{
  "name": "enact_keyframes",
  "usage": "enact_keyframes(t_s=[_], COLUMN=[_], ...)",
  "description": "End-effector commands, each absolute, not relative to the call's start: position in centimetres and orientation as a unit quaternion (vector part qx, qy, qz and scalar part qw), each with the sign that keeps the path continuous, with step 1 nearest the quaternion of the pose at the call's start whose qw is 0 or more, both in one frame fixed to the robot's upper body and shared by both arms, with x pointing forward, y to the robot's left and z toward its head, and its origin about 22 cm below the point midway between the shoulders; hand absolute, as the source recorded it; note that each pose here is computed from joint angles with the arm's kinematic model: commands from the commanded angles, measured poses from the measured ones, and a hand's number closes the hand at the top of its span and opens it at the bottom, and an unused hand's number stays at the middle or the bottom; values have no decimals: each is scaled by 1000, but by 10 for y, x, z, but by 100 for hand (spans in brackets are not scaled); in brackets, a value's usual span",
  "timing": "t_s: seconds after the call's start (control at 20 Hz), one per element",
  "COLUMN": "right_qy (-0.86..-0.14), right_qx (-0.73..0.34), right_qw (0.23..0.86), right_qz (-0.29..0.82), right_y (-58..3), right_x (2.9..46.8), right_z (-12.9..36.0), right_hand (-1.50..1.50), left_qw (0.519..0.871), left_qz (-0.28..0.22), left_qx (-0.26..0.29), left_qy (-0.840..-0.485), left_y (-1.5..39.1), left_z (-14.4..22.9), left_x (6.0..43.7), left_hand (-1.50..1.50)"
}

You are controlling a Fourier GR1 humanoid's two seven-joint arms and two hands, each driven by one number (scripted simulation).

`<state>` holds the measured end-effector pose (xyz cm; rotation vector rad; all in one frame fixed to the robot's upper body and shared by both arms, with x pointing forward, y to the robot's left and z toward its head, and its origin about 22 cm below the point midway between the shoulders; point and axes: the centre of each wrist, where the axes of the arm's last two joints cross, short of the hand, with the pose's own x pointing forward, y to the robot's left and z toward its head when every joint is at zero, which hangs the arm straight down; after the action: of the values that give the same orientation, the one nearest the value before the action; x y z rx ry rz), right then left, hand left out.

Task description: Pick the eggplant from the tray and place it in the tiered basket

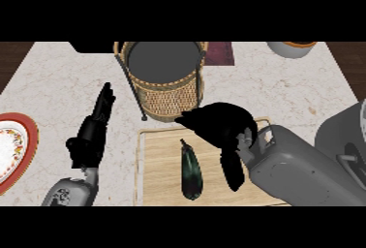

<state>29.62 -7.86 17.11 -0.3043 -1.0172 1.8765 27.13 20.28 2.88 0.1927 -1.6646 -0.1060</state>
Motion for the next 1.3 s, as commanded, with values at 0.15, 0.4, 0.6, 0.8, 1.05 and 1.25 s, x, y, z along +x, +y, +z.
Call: enact_keyframes(t_s=[0.15,0.4,0.6,0.8,1.05,1.25], right_qy=[-394,-394,-413,-408,-398,-390], right_qx=[-124,-104,-85,-79,-81,-74], right_qw=[497,497,500,500,497,509], right_qz=[763,766,757,759,767,764], right_y=[-80,-97,-88,-93,-56,-68], right_x=[302,299,311,306,287,298], right_z=[153,134,139,107,101,97], right_hand=[-150,-150,-150,-150,-150,-150], left_qw=[671,671,672,670,671,671], left_qz=[-49,-45,-49,-51,-37,-51], left_qx=[85,78,83,78,80,84], left_qy=[-735,-736,-734,-737,-736,-735], left_y=[207,193,201,214,212,198], left_z=[31,47,24,40,22,53], left_x=[272,270,266,273,275,266], left_hand=[0,0,0,0,0,0])
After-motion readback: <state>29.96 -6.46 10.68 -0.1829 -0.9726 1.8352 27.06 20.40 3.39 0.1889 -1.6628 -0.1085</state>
